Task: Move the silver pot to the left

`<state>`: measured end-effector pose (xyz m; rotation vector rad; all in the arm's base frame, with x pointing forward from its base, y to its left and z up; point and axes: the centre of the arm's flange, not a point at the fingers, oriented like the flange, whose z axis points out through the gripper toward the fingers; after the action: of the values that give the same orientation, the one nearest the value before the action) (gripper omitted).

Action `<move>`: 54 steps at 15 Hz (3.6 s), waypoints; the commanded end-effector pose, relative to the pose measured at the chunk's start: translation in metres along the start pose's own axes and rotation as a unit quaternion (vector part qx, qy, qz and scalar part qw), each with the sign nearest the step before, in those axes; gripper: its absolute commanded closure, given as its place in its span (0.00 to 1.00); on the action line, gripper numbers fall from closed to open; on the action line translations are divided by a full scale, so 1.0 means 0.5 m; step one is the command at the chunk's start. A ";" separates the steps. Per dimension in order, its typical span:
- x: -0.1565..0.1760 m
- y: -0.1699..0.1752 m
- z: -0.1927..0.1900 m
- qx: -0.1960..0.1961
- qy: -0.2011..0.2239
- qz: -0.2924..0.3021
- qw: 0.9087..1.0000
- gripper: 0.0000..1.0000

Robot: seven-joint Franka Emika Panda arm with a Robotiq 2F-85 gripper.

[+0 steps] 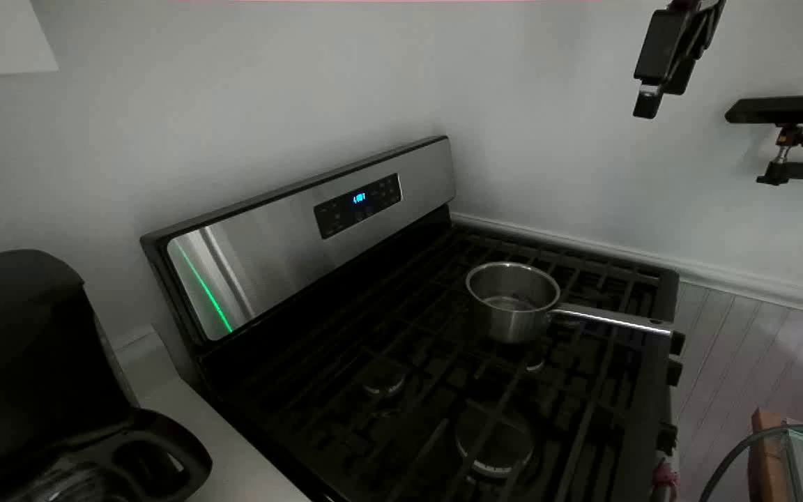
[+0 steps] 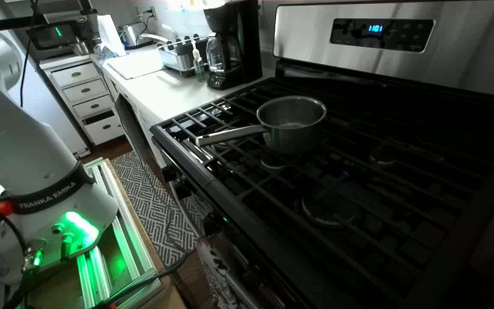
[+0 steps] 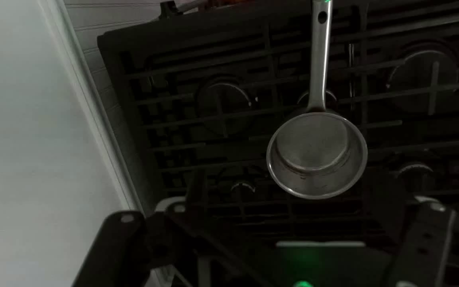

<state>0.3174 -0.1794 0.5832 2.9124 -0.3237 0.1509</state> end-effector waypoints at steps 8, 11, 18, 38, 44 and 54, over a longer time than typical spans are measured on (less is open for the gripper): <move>0.000 0.000 0.000 0.000 0.000 0.000 1.000 0.00; 0.000 0.000 0.000 0.000 0.000 0.000 1.000 0.00; 0.014 0.031 0.149 0.031 -0.083 -0.020 0.996 0.00; 0.070 -0.126 0.510 0.101 -0.286 -0.099 0.948 0.00; 0.075 -0.136 0.575 0.118 -0.303 -0.106 0.940 0.26; 0.087 -0.125 0.593 0.110 -0.305 -0.099 0.941 0.96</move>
<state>0.3894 -0.1864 0.2905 3.0963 -0.1017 -0.8216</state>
